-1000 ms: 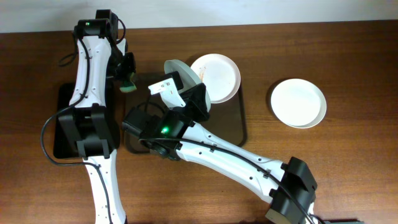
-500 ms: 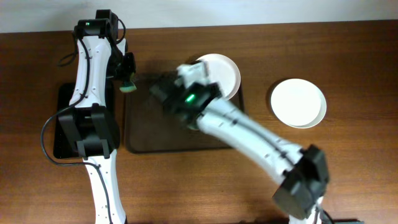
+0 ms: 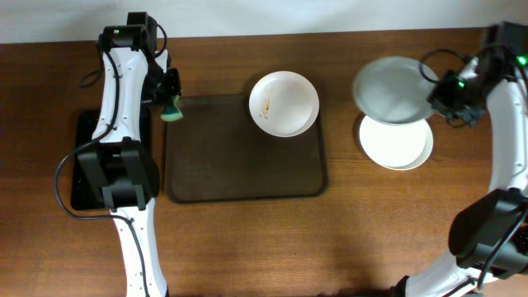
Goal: Clean dirty plates on tray and stack at the side
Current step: 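Lift the pale blue-green plate with right gripper, carry it right, then place the plate onto the white plate stack and release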
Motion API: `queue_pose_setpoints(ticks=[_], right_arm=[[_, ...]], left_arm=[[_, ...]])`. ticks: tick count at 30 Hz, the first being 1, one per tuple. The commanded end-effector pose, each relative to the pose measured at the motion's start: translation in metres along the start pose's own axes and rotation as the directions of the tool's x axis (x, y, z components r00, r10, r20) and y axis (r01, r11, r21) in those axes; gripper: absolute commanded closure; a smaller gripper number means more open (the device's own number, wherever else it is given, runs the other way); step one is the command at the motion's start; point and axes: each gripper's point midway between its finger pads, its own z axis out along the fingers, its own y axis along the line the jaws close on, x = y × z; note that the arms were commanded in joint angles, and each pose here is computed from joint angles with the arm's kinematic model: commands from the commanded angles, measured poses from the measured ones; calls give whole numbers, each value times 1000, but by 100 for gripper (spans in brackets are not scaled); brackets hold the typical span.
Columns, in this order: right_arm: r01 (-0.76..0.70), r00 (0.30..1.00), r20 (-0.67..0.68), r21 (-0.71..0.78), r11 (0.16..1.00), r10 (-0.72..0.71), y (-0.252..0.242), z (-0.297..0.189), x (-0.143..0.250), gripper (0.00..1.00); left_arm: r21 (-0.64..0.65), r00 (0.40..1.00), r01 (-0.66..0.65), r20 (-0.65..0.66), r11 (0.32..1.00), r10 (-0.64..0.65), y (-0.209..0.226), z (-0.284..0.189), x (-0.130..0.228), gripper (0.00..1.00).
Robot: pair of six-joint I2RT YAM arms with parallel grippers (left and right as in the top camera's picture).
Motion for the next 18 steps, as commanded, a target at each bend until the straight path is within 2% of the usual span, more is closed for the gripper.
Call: queue_pose_setpoints(ticks=[1,4,10,12,13,18], right_arm=[[-41,999,-17,48,998,42,-31,22,10,96],[-88,996,-26,76,993,91,-53,58,23,96],[-84,996,4,66,994,83,-71,113,46,95],[-83,997,7,64,994,83,-73,119,50,87],[-82,997,2,62,995,82,-72,119,52,76],[-91,993,-64,81,993,96,-75,116,67,76]], left_arm=[[15,999,-33,-7,999,33,-10,9,-1,99],[16,999,-40,0,999,40,-14,9,-2,99],[17,999,-40,1,999,40,-14,9,-2,99],[17,999,-40,1,999,40,-14,9,-2,99],[17,999,-40,1,999,40,-14,9,-2,99],[16,999,-40,0,999,40,-14,9,-2,99]])
